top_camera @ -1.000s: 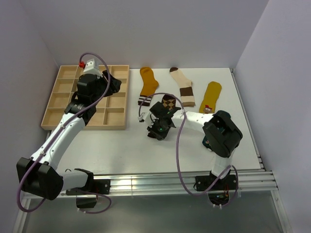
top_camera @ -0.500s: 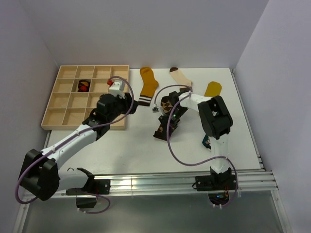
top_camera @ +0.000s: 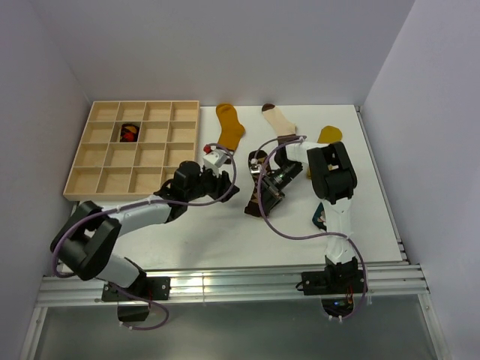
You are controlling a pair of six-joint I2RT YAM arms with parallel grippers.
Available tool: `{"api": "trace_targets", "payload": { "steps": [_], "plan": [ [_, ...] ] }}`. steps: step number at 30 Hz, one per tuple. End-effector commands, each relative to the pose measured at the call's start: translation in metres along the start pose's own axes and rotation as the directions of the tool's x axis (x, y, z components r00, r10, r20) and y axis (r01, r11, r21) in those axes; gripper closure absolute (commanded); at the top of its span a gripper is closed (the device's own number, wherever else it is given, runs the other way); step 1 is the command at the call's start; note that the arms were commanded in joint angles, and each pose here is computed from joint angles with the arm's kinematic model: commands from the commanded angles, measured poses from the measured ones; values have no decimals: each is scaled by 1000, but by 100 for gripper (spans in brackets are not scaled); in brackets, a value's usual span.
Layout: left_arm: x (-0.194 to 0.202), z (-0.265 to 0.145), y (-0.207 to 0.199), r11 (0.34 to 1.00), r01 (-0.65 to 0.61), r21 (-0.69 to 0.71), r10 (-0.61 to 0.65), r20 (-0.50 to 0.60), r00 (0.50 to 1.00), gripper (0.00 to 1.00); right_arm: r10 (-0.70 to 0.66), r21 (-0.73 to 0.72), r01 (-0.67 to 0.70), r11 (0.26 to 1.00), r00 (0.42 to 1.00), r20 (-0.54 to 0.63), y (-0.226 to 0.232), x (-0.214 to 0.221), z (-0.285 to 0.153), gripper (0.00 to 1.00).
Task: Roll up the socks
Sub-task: Roll the sock at the center of the board.
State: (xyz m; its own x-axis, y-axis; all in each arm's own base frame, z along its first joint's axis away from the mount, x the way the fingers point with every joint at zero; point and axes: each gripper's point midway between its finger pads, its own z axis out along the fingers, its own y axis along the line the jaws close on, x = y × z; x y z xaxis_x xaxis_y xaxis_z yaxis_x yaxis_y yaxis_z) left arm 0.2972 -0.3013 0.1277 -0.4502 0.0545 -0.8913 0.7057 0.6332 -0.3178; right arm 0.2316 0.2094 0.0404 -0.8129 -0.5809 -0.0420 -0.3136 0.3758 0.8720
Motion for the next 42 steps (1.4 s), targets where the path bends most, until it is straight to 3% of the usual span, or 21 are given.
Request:
{"api": "trace_targets", "payload": {
  "steps": [1, 10, 15, 25, 31, 32, 36, 38, 41, 42],
  "plan": [
    [-1, 13, -33, 980, -46, 192, 39, 38, 999, 45, 86, -49, -86, 995, 996, -4, -2, 4, -2, 83],
    [37, 40, -47, 963, 7, 268, 7, -49, 999, 47, 147, 56, -148, 987, 989, 18, -24, 6, -4, 83],
    [41, 43, -56, 952, 19, 304, -6, -46, 999, 47, 162, 92, -164, 982, 986, 28, -33, 4, -4, 84],
    [69, 69, -47, 971, 19, 237, 12, -127, 992, 51, 169, 148, -175, 973, 984, 52, -40, -1, -10, 85],
    [84, 77, -31, 990, 34, 137, -13, -150, 989, 64, 147, 198, -158, 967, 987, 70, -43, -4, -16, 85],
    [87, 78, -26, 993, 40, 113, -21, -164, 986, 72, 139, 208, -151, 966, 988, 72, -42, -5, -17, 85],
    [99, 83, -21, 998, 51, 45, -41, -209, 977, 87, 107, 279, -125, 952, 991, 80, -49, -6, -24, 83],
    [106, 85, -23, 997, 79, 22, -71, -251, 965, 99, 83, 317, -109, 942, 992, 96, -52, -9, -28, 79],
    [111, 90, -24, 996, 87, -30, -92, -282, 955, 100, 44, 378, -88, 922, 991, 123, -56, -14, -35, 68],
    [116, 89, -25, 994, 94, -58, -107, -308, 945, 100, 42, 402, -93, 911, 990, 134, -58, -14, -38, 59]
  ]
}}
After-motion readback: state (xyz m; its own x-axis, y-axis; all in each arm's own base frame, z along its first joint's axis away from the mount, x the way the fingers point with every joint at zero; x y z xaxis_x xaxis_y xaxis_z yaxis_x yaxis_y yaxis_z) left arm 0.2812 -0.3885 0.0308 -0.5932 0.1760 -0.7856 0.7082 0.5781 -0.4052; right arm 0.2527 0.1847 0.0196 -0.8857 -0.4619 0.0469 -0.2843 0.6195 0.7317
